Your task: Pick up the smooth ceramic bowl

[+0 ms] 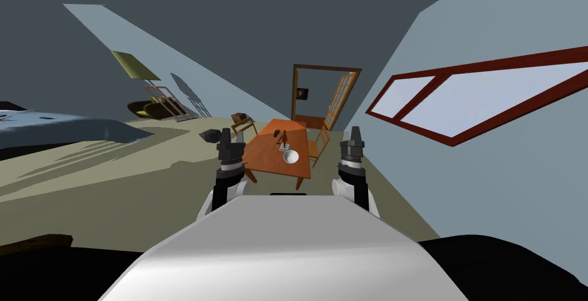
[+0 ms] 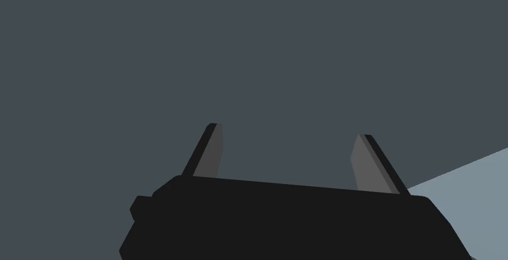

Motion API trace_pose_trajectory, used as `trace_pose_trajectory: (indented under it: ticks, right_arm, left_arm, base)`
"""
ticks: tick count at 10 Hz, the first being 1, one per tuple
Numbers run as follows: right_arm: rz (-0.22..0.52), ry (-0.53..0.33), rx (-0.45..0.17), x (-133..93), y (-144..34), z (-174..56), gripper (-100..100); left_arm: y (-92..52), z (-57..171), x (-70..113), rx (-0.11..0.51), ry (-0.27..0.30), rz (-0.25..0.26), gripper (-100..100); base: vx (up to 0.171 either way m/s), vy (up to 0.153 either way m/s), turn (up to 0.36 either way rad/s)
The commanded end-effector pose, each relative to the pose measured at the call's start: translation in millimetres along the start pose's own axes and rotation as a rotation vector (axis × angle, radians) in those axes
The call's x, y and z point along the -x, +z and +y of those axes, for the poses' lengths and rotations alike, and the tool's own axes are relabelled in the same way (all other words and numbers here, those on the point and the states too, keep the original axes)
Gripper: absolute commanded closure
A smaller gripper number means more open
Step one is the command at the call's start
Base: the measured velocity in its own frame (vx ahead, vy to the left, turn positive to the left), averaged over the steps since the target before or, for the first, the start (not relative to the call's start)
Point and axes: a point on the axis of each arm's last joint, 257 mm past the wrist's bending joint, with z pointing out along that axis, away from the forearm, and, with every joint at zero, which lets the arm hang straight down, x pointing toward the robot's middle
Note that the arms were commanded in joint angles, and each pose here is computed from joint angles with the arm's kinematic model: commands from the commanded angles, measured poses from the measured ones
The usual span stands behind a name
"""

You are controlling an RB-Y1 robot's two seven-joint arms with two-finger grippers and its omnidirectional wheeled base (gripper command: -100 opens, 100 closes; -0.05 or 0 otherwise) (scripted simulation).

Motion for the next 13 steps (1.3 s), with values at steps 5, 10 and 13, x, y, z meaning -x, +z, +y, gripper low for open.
trace_pose_trajectory:
  ticks: [5, 10, 13]
  right_arm:
    - [0.000, 0.000, 0.000, 0, 0.0, 0, 0]
    - [0.000, 0.000, 0.000, 0, 0.0, 0, 0]
    - [0.000, 0.000, 0.000, 0, 0.0, 0, 0]
  left_arm:
    - [-4.6, 60, -8.3, 0.140, -0.004, 0.102, -100]
    - [-12.9, 125, -4.6, 0.298, 0.002, 0.158, -100]
    - [-18.2, 161, 1.7, 0.391, 0.012, 0.177, -100]
  base:
    - [-0.047, -0.059, -0.015]
    - [-0.052, -0.076, -0.021]
    - [-0.047, -0.098, -0.021]
